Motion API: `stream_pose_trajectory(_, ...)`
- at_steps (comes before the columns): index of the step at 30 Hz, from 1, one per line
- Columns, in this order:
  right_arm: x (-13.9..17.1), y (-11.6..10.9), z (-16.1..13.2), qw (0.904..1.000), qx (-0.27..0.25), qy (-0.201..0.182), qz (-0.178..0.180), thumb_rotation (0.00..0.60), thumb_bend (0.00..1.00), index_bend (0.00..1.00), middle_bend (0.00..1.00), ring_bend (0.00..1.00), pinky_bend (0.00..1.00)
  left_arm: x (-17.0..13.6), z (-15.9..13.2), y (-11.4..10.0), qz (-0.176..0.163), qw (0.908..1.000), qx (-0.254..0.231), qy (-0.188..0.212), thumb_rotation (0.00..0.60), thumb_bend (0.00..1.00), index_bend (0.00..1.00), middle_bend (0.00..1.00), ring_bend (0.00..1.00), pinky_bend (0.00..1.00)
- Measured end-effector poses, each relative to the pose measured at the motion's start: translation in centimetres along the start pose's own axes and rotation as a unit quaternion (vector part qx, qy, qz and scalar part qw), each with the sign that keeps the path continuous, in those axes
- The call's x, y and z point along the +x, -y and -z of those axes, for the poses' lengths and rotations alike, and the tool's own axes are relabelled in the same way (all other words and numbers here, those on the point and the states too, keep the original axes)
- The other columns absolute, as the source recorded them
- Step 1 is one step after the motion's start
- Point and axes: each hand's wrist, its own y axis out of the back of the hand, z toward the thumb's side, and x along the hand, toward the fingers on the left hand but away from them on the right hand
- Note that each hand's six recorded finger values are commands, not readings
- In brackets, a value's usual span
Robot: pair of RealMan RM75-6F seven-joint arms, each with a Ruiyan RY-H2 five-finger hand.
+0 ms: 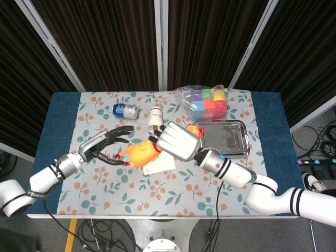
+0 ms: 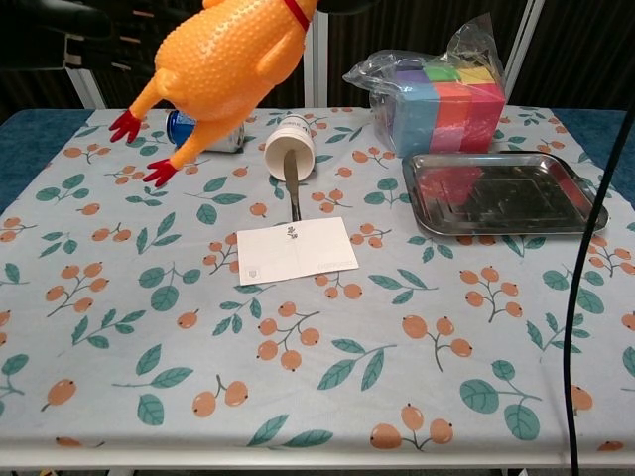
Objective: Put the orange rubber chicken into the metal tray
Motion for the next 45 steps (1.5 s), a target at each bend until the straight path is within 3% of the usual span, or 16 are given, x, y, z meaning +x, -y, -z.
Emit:
stream_pose_trajectory(13, -2.6, 0.8, -1.7, 0.9998, 0.018, -0.008, -0.002, 0.600, 0.40, 0.88, 0.70, 0.65, 0.92, 0.9, 1.7, 1.0, 0.008, 0.9992, -0.008, -0.037, 0.600, 0.12, 0.19, 0.15, 0.11, 0.22)
stream_pose_trajectory(19, -3.3, 1.0, -2.2, 0.9998, 0.017, -0.011, -0.004, 0.600, 0.40, 0.88, 0.70, 0.65, 0.92, 1.5, 2.3, 1.1, 0.008, 0.9979, -0.023, -0.060, 0.600, 0.13, 0.24, 0.20, 0.18, 0.27)
stream_pose_trajectory(28, -3.9, 1.5, -2.9, 0.9997, 0.017, -0.013, -0.006, 0.600, 0.40, 0.89, 0.71, 0.66, 0.92, 2.2, 3.1, 1.4, 0.004, 0.9964, -0.026, -0.081, 0.600, 0.26, 0.38, 0.35, 0.31, 0.38)
stream_pose_trajectory(31, -3.9, 1.5, -2.8, 0.9998, 0.017, -0.012, -0.004, 0.600, 0.40, 0.89, 0.71, 0.66, 0.92, 2.4, 3.4, 1.4, 0.002, 0.9963, -0.017, -0.085, 0.600, 0.33, 0.44, 0.43, 0.39, 0.43)
stream_pose_trajectory(39, -3.5, 1.6, -3.3, 0.9999, 0.001, -0.017, -0.001, 0.600, 0.40, 0.89, 0.71, 0.66, 0.92, 2.8, 4.0, 0.9, -0.017, 0.9960, 0.017, -0.086, 0.600, 0.58, 0.66, 0.67, 0.64, 0.73)
stream_pose_trajectory(45, -2.9, 1.4, -4.1, 0.9996, -0.014, -0.026, 0.004, 0.600, 0.40, 0.90, 0.72, 0.67, 0.92, 3.0, 4.2, 0.1, -0.045, 0.9950, 0.038, -0.081, 0.600, 0.70, 0.78, 0.83, 0.79, 0.89)
